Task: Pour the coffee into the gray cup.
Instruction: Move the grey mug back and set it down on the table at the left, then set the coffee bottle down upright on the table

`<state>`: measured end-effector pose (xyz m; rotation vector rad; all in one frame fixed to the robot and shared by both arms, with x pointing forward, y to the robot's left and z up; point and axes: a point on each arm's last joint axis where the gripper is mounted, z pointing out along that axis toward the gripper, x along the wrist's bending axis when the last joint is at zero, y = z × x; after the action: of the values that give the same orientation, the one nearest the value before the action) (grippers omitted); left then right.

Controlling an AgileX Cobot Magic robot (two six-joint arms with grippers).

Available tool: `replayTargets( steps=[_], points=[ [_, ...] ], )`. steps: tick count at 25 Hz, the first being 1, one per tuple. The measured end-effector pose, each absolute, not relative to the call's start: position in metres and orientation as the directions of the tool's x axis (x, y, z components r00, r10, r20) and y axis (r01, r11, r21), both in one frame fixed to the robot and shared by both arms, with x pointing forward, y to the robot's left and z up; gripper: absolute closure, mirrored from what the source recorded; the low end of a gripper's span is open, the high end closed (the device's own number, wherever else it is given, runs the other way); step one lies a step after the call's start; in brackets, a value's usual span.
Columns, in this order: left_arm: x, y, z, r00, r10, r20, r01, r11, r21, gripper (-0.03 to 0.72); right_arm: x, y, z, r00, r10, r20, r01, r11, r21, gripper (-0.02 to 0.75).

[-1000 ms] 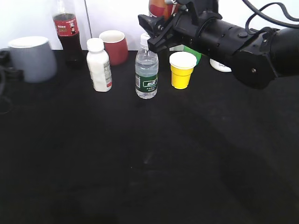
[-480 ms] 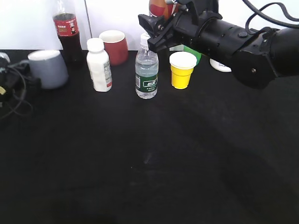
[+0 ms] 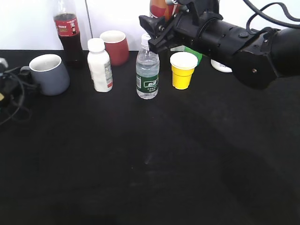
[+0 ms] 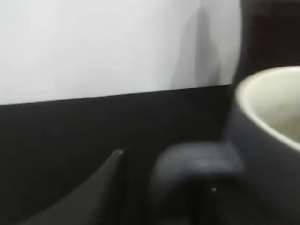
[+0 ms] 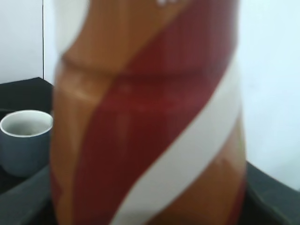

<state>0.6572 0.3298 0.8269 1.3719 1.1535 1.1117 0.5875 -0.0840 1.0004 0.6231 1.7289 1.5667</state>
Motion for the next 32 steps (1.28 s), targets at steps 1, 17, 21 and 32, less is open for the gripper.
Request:
replayTargets(
  steps=[1,17,21,32],
  points=[
    [0.649,0.329,0.827,0.129,0.991,0.043,0.085,-0.054,0.995,0.353,0.588,-0.084,1.000,-0.631,0.754,-0.183,-0.101,0.155,0.983,0.233],
    [0.507,0.241,0.970,0.405,0.905,0.132,0.003,-0.146,0.989,0.337,0.607,-0.151,1.012,-0.437,0.899,0.015,0.103,0.034,0.994,0.233],
    [0.505,0.233,0.963,0.436,0.889,0.137,0.061,-0.181,0.982,0.337,0.610,-0.244,0.989,-0.202,0.979,0.033,0.205,0.009,0.979,0.233],
    [0.505,0.234,0.961,0.436,0.890,0.137,0.085,-0.192,0.978,0.337,0.646,-0.251,0.859,-0.174,0.982,0.075,0.221,-0.035,0.975,0.233]
  ],
)
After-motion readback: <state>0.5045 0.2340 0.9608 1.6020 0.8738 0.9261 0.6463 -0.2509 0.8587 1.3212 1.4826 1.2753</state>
